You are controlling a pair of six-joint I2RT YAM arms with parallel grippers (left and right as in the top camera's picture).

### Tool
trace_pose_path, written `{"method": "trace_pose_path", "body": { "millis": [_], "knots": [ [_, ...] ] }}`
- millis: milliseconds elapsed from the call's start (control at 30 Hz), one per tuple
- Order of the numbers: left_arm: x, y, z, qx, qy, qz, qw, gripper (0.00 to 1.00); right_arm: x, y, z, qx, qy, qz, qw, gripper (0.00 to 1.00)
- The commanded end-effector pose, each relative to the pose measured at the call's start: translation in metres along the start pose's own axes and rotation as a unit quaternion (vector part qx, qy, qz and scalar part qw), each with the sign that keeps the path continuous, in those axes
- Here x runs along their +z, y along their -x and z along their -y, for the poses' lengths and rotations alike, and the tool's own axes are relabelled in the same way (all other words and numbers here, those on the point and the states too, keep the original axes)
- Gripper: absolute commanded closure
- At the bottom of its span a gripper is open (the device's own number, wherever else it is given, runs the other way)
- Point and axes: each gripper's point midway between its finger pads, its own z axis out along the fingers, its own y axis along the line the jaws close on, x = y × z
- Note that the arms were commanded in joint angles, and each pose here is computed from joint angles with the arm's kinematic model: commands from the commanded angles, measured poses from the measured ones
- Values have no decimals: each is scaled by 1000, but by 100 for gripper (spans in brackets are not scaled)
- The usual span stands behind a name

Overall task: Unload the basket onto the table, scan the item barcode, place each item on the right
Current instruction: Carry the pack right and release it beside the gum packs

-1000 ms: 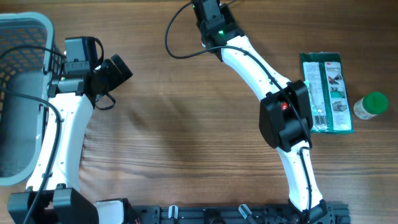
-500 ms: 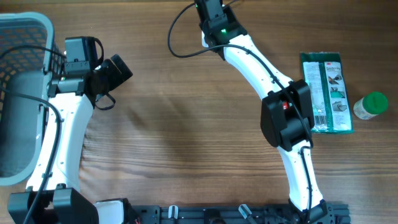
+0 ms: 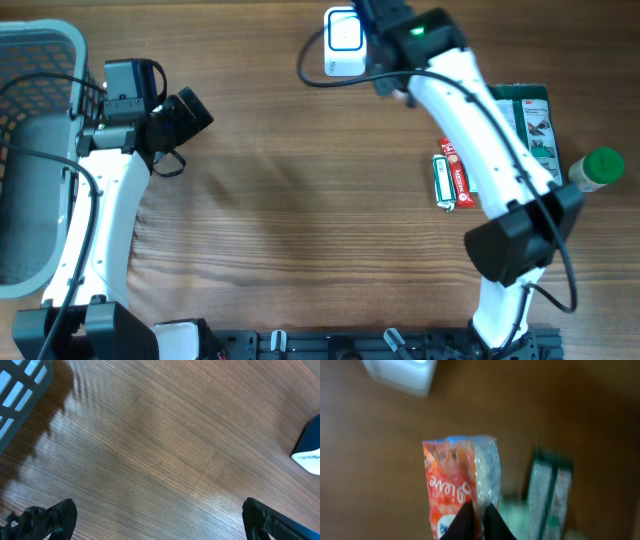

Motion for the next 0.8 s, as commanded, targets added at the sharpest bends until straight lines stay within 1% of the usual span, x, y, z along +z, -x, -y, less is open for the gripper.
{"method": "trace_pose_path", "body": {
  "millis": [0, 67, 167, 233, 267, 300, 333, 367, 533, 600, 700, 767],
  "knots": [
    [-5, 5, 0, -1, 1, 11, 1000, 0, 30, -39, 21, 110, -5, -96, 989, 91],
    [-5, 5, 0, -1, 1, 11, 1000, 0, 42, -54, 28, 120, 1, -125, 985, 89],
    [-5, 5, 0, -1, 1, 11, 1000, 0, 56, -69, 26, 133, 31, -157, 978, 88],
    [-5, 5, 0, -1, 1, 11, 1000, 0, 63, -77, 27, 139, 39, -171, 975, 82],
    [-5, 5, 0, -1, 1, 11, 1000, 0, 67, -82, 28, 141, 39, -179, 973, 75],
    [-5, 5, 0, -1, 1, 11, 1000, 0, 70, -85, 28, 142, 38, -183, 972, 61],
    [-5, 5, 0, -1, 1, 11, 1000, 0, 74, -89, 29, 143, 37, -188, 971, 8],
    [-5, 5, 0, -1, 1, 11, 1000, 0, 76, -91, 29, 144, 36, -191, 970, 0],
    [-5, 5, 0, -1, 1, 11, 1000, 0, 85, -96, 26, 145, 36, -195, 969, 0],
    [-5, 5, 0, -1, 1, 11, 1000, 0, 87, -94, 21, 148, 51, -193, 969, 0],
    [-5, 5, 0, -1, 1, 11, 1000, 0, 88, -86, 14, 156, 71, -178, 969, 0],
    [-5, 5, 0, -1, 1, 11, 1000, 0, 92, -73, 14, 165, 76, -153, 971, 0]
  ]
}}
